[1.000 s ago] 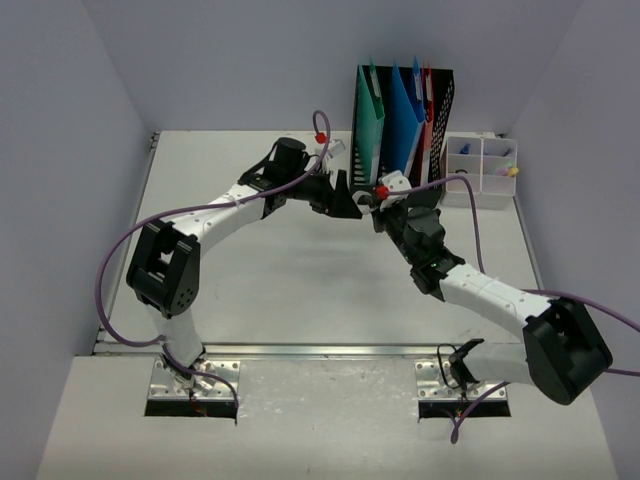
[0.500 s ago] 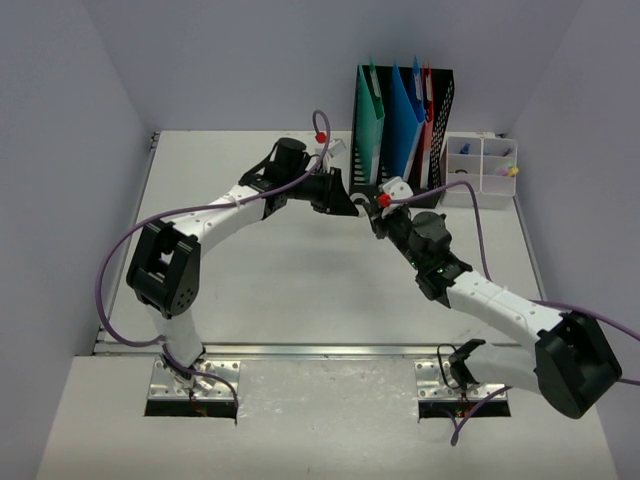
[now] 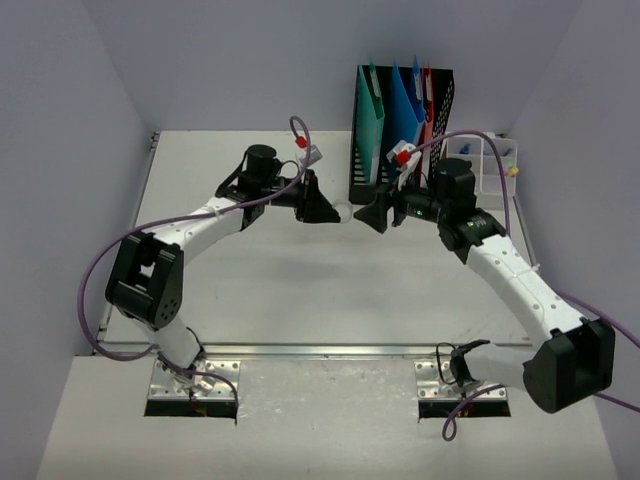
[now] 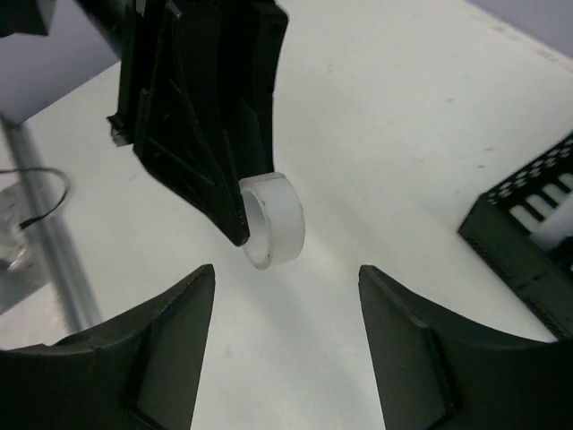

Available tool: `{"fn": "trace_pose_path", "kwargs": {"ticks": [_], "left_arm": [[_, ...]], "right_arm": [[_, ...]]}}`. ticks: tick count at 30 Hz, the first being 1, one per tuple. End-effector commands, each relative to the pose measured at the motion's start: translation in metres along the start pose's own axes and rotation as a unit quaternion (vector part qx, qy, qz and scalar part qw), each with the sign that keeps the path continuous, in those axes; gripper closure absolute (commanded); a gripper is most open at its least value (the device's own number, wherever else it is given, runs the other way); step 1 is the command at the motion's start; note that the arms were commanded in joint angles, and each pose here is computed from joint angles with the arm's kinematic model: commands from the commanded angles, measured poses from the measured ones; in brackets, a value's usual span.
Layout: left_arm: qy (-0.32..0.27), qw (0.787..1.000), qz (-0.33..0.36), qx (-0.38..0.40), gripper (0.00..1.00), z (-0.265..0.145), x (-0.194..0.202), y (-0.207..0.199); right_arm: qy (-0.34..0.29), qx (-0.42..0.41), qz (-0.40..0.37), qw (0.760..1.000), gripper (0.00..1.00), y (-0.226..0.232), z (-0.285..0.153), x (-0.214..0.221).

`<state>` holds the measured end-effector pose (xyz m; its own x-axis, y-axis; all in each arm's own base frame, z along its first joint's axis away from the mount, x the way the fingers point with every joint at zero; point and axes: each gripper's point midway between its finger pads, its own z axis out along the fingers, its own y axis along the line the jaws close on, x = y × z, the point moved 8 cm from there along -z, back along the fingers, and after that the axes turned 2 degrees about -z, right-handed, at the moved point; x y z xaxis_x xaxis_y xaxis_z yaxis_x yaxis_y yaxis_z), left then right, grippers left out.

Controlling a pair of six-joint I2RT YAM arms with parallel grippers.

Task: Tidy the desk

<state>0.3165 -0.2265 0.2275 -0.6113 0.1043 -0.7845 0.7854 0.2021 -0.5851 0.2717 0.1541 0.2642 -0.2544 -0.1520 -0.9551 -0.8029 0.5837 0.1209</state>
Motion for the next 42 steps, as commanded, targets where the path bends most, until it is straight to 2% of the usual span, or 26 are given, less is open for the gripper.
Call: {"fn": "trace_pose_path", "kwargs": {"ticks": [1, 7, 22, 26, 30, 33, 37, 42], "left_arm": [[-0.02, 0.981, 0.176, 0.074, 1.0, -0.008, -0.021, -0.031], [-0.03, 0.977, 0.205, 0.055, 1.0, -0.01, -0.027, -0.033], [-0.018, 0.971, 0.23, 0.063, 1.0, -0.003, -0.019, -0.049], [-0.022, 0.969, 0.245, 0.035, 1.0, -0.006, -0.018, -0.048], [-0.035, 0.959, 0.279, -0.014, 1.0, -0.012, -0.017, -0.048], [-0.045, 0.95, 0.307, -0.045, 1.0, -0.015, -0.017, -0.048], [-0.065, 0.936, 0.335, -0.085, 1.0, -0.02, -0.021, -0.046], [-0.075, 0.928, 0.351, -0.097, 1.0, -0.019, -0.025, -0.048]], "right_arm": [[0.057, -0.176, 0.047, 0.982, 0.35, 0.028, -0.007, 0.006], [0.04, -0.236, 0.012, 0.971, 0.39, 0.032, -0.006, -0.001], [0.017, -0.191, -0.026, 0.981, 0.39, 0.017, 0.007, -0.015], [0.054, -0.162, 0.049, 0.984, 0.38, 0.012, 0.01, -0.018], [0.088, -0.16, 0.157, 0.971, 0.33, 0.018, 0.008, -0.013], [0.098, -0.174, 0.211, 0.957, 0.29, 0.022, 0.008, -0.014], [0.124, -0.214, 0.31, 0.918, 0.19, 0.024, 0.014, -0.019], [0.136, -0.221, 0.37, 0.892, 0.17, 0.016, 0.022, -0.012]]}}
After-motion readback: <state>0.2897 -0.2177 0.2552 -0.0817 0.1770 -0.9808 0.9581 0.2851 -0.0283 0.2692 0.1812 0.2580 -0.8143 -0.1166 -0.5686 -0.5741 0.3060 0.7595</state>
